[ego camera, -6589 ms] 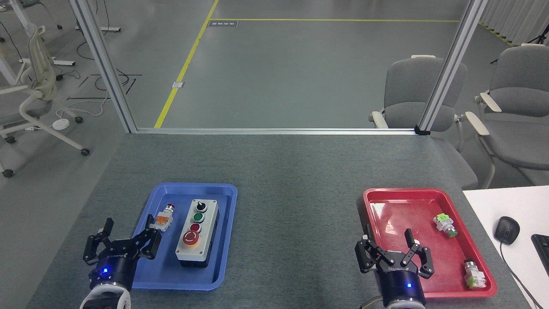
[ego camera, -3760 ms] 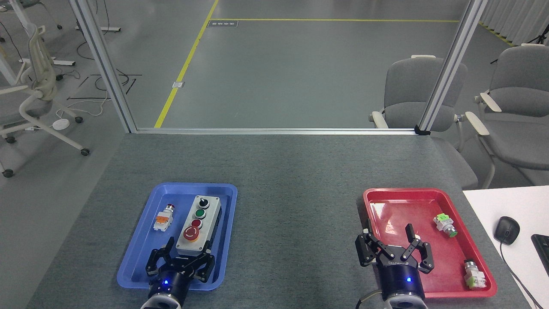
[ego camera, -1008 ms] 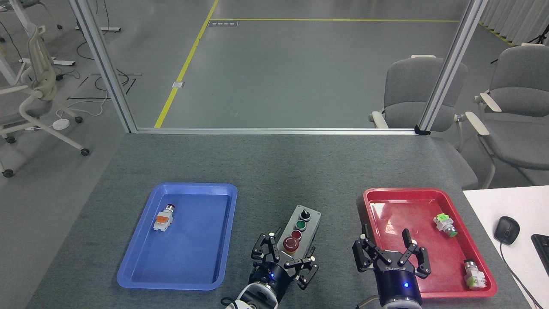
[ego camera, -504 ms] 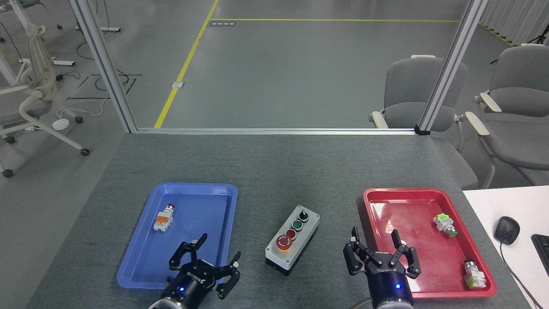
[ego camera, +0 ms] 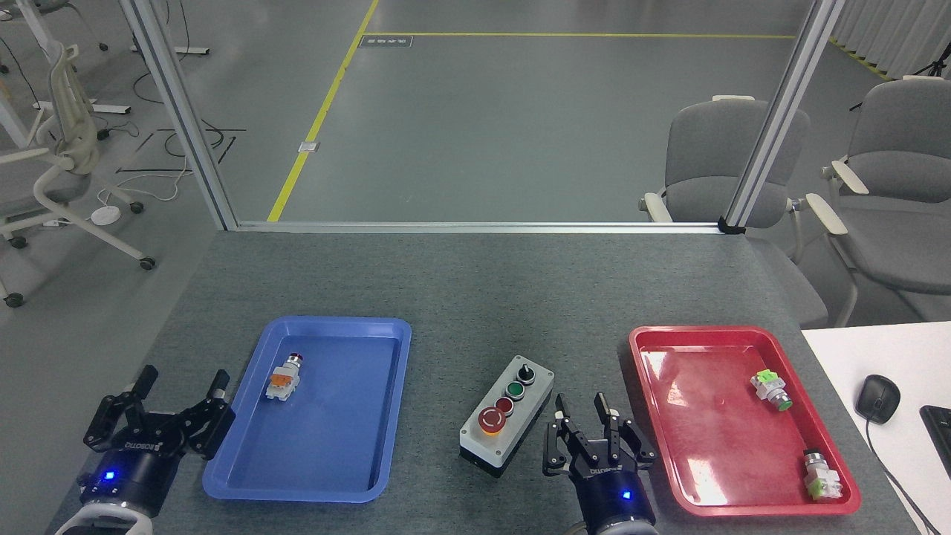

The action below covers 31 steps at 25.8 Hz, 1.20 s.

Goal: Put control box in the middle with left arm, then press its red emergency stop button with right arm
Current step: 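Move the right gripper onto the red button and press it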

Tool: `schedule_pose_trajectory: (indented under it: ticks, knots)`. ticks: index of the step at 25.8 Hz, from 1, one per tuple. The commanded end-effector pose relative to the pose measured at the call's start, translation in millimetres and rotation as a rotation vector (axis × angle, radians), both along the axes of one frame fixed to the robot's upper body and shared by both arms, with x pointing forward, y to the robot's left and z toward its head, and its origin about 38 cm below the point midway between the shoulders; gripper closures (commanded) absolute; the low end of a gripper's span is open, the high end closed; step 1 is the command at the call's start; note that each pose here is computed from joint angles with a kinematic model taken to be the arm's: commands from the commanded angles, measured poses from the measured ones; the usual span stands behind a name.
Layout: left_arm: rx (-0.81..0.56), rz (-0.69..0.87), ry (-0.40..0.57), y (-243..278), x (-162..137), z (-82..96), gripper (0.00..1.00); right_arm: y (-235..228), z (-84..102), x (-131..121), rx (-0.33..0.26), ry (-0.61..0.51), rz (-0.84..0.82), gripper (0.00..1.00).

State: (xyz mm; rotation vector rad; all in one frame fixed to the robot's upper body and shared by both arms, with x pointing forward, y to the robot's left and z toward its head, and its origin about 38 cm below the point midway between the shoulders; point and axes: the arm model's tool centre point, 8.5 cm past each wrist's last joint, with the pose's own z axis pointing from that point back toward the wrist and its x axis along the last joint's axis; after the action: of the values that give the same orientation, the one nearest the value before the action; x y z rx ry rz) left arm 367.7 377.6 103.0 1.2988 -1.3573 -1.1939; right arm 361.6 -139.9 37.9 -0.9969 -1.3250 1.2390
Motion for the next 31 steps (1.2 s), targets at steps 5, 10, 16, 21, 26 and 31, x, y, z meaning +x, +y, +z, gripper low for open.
schedule_pose_trajectory:
  ticks: [5, 10, 16, 21, 26, 31]
  knots:
    - [-0.14, 0.168, -0.051, 25.6, 26.0, 14.9, 0.01, 55.6, -2.5, 19.8, -0.045, 0.018, 0.087, 0.57]
    - [-0.166, 0.194, -0.04, 29.1, 36.3, 8.2, 0.01, 83.8, -6.6, 23.1, -0.029, 0.044, 0.145, 0.78]
    - [-0.233, 0.179, -0.031, 0.1, 37.6, -7.3, 0.01, 103.2, -16.6, 25.0, -0.042, 0.083, 0.185, 0.83]
    - [-0.228, 0.163, -0.028, -9.5, 40.5, -8.2, 0.01, 104.8, -27.2, 21.6, -0.055, 0.108, 0.194, 0.83]
    - [-0.21, 0.163, -0.03, -7.8, 40.0, -6.4, 0.01, 99.6, -36.7, 21.0, -0.072, 0.129, 0.187, 0.84]
    - [-0.195, 0.163, -0.03, -6.4, 40.4, -5.2, 0.01, 97.0, -41.1, 19.5, -0.079, 0.139, 0.184, 0.9]
